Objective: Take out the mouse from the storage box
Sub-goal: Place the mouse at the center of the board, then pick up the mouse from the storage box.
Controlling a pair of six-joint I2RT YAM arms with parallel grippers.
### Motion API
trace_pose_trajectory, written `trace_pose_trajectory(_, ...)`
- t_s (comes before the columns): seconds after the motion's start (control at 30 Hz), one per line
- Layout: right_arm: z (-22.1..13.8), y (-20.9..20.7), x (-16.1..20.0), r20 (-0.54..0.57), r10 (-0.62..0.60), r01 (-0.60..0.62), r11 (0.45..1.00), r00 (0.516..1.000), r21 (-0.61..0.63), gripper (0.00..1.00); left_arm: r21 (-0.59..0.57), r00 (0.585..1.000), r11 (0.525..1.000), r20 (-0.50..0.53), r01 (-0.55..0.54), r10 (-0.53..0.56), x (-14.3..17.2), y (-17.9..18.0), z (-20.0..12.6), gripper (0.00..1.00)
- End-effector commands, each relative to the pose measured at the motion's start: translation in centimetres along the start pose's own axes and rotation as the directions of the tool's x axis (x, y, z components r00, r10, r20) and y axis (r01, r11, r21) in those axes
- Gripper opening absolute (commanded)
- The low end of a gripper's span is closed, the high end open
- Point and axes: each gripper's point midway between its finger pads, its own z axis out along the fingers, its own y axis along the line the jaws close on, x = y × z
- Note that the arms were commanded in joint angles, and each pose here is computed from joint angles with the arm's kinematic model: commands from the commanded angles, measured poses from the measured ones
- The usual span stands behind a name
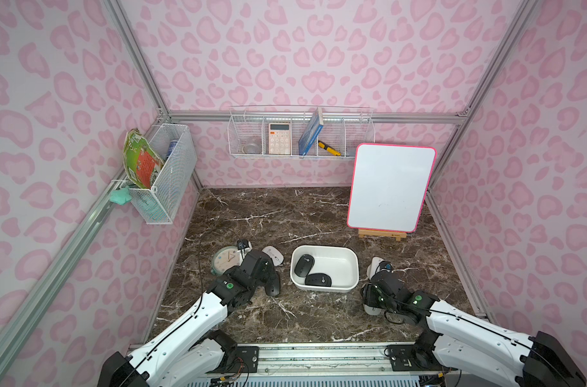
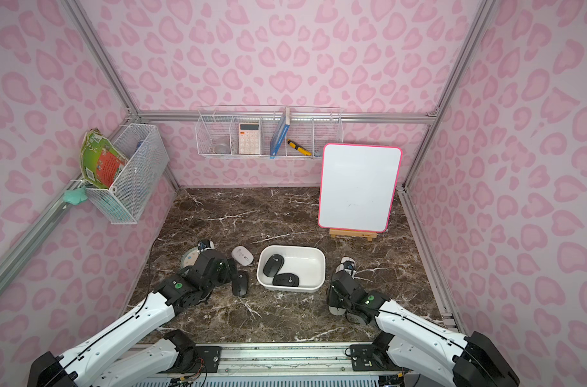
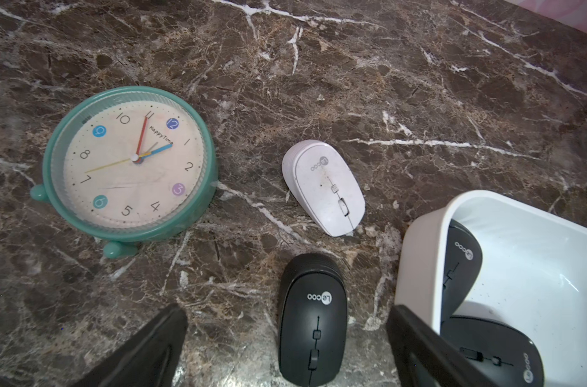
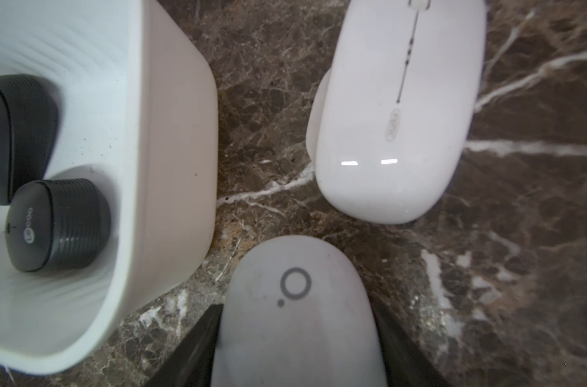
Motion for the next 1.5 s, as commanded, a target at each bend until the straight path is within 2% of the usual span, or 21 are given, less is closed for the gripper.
trace_pose_trajectory(0.0,0.0,0.5,-0.7,0.031,0.012,-0.011,1.000,0.999,-0.025,0.59,0.020,1.000,1.000,-0.002,-0.006,0.006,-0.2,-0.5,0.0,0.98)
trace_pose_trajectory(0.2,-0.3,0.5,-0.9,0.043,0.011,-0.010,0.999,0.999,-0.030,0.76,0.029,1.000,0.999,-0.011,-0.013,0.013,-0.5,-1.0,-0.1,0.99)
trace_pose_trajectory(0.37,-0.8,0.7,-1.4,0.058,0.000,0.002,0.999,0.998,-0.033,0.81,0.054,0.999,0.998,-0.034,-0.028,0.030,-0.8,-1.9,-0.3,0.99)
trace_pose_trajectory(0.53,-1.6,1.3,-2.5,0.090,-0.009,0.016,0.998,0.996,-0.068,0.81,0.110,0.993,0.993,-0.103,-0.043,0.054,-1.1,-4.0,-0.7,0.98)
trace_pose_trajectory(0.73,-2.5,1.8,-4.2,0.104,0.013,0.003,0.989,0.995,-0.147,0.80,0.222,0.967,0.973,-0.229,-0.064,0.116,-0.5,-8.0,-0.6,0.94)
trace_pose_trajectory(0.93,-2.6,1.7,-5.4,0.095,0.035,-0.013,0.976,0.995,-0.218,0.79,0.246,0.917,0.951,-0.304,-0.186,0.258,0.7,-11.8,-0.1,0.90)
trace_pose_trajectory(1.17,-2.1,0.6,-6.6,0.113,0.044,-0.021,0.979,0.993,-0.202,0.79,0.236,0.861,0.938,-0.387,-0.254,0.330,2.4,-14.6,1.3,0.81)
trace_pose_trajectory(1.33,-1.7,-0.4,-7.9,0.159,0.030,-0.005,0.988,0.987,-0.153,0.78,0.253,0.830,0.929,-0.427,-0.271,0.358,4.0,-16.7,2.5,0.73)
trace_pose_trajectory(1.47,-1.8,-1.2,-8.8,0.219,0.009,0.014,0.994,0.976,-0.106,0.76,0.231,0.812,0.928,-0.452,-0.293,0.369,4.7,-17.0,3.7,0.66)
